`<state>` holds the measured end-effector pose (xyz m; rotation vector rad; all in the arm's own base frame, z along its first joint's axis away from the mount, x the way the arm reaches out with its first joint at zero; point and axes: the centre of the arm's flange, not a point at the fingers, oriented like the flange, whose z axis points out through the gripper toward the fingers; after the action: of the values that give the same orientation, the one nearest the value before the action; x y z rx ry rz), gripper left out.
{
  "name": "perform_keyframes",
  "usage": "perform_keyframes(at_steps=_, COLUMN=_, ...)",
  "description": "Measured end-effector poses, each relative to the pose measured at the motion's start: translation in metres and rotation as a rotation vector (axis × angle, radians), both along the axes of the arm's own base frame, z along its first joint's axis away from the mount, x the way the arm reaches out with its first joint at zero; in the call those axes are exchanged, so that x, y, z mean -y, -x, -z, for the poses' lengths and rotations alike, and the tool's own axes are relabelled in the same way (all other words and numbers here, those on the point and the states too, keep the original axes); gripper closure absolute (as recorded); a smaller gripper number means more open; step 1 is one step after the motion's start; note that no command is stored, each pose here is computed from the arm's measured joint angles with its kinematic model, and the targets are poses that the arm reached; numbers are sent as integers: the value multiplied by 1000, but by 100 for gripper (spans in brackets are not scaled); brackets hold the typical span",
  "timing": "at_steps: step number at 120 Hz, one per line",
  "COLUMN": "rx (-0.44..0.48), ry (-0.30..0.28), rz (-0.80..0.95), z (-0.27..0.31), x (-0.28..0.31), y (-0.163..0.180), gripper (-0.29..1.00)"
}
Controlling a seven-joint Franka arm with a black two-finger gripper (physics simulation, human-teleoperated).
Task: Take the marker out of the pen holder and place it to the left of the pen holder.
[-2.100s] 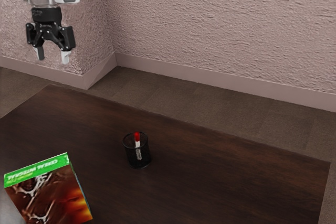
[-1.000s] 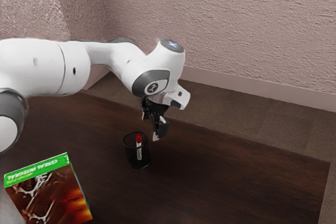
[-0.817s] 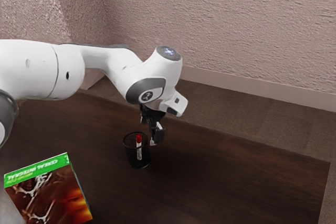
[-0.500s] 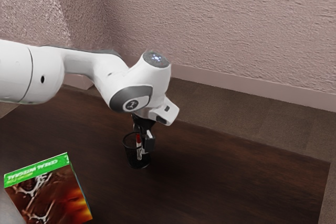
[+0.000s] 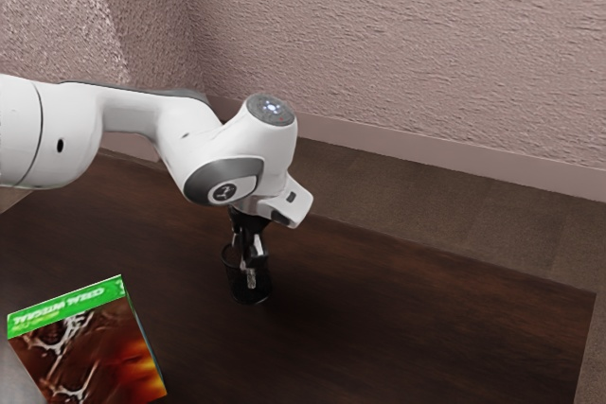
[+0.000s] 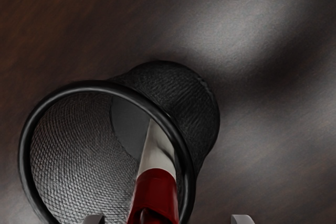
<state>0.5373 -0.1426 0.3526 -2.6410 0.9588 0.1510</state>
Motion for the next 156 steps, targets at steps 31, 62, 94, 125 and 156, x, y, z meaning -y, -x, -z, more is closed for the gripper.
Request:
perform_keyframes(at_steps=31, rx=30, ry=-10, rz=5, z=4, x=-4, y=-8, gripper=47)
perform_keyframes(at_steps=62, rx=49, ry=-6, rz=2, z=5, x=-4, y=-11, gripper=66)
perform_keyframes(at_steps=94, rx=93, ry=3, rz=-31, z=-17, x=-12, y=-11, gripper=75)
perform_keyframes(at_steps=125, rx=204, ry=112, rz=-186, z=-131, x=-45, y=17, gripper=77)
perform_keyframes(at_steps=156, rx=73, ry=62, rz=-535, z=-141, x=-172, y=38, gripper=78)
